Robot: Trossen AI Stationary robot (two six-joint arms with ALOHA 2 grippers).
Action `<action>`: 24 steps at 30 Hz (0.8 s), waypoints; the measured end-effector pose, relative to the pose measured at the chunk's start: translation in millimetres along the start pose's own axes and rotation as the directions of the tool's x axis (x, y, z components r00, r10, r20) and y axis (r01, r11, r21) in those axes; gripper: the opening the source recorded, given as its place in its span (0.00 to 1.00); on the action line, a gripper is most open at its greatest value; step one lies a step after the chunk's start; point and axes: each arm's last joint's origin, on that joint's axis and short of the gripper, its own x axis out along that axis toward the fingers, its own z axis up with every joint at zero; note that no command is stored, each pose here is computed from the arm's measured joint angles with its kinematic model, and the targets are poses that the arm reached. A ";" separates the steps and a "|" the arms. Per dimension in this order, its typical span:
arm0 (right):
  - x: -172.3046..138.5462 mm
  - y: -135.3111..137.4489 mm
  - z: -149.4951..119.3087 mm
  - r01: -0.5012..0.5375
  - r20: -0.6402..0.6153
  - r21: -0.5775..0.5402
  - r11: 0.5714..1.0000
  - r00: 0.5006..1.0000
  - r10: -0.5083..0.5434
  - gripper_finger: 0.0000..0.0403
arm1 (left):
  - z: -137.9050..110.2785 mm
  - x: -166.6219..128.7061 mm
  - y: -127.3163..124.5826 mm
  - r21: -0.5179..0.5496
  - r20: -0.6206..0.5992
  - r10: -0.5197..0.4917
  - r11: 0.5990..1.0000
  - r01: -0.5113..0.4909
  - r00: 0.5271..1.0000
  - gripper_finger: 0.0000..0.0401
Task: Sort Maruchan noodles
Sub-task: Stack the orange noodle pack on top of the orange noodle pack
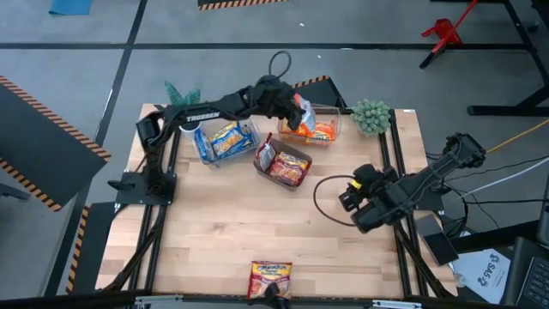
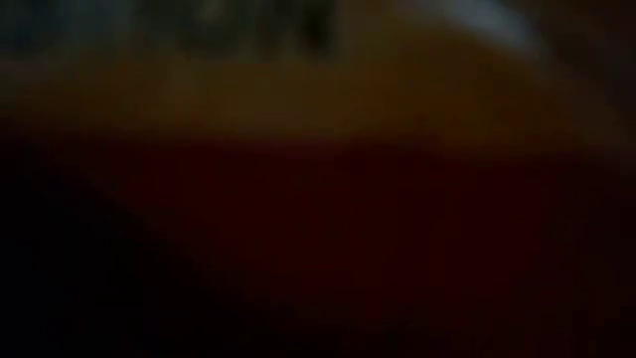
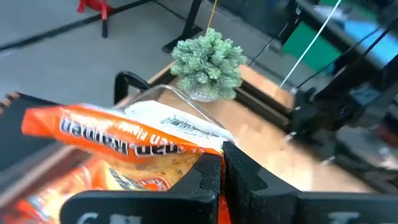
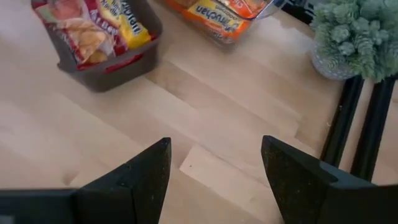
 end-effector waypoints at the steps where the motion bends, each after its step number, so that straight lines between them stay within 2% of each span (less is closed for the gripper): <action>1: 1.4 0.3 1.9 0.003 -0.002 0.017 1.000 1.000 -0.003 0.59 | 4.3 1.3 -0.3 0.029 -0.010 0.010 1.000 -0.010 1.000 0.00; 4: 3.5 0.2 4.9 0.011 -0.010 0.042 0.999 1.000 -0.011 0.59 | 11.0 9.8 1.2 0.116 -0.056 0.044 0.993 -0.037 0.997 0.00; 10: 4.2 1.7 6.3 -0.001 0.004 0.104 0.995 1.000 0.001 0.59 | 3.4 35.9 11.4 0.266 -0.140 0.088 0.963 -0.048 0.986 0.00; 16: 4.0 2.5 6.0 -0.009 0.003 0.185 0.983 1.000 0.008 0.59 | -8.6 59.8 21.2 0.329 -0.203 0.118 0.943 -0.046 0.972 0.00; 21: 4.0 2.7 6.0 -0.011 0.003 0.204 0.979 1.000 0.010 0.59 | -17.5 69.1 26.1 0.346 -0.238 0.137 0.937 -0.049 0.962 0.00; 24: 3.9 3.2 6.1 -0.015 0.003 0.209 0.978 1.000 0.015 0.59 | -17.7 69.4 25.3 0.407 -0.226 0.170 0.911 -0.065 0.959 0.00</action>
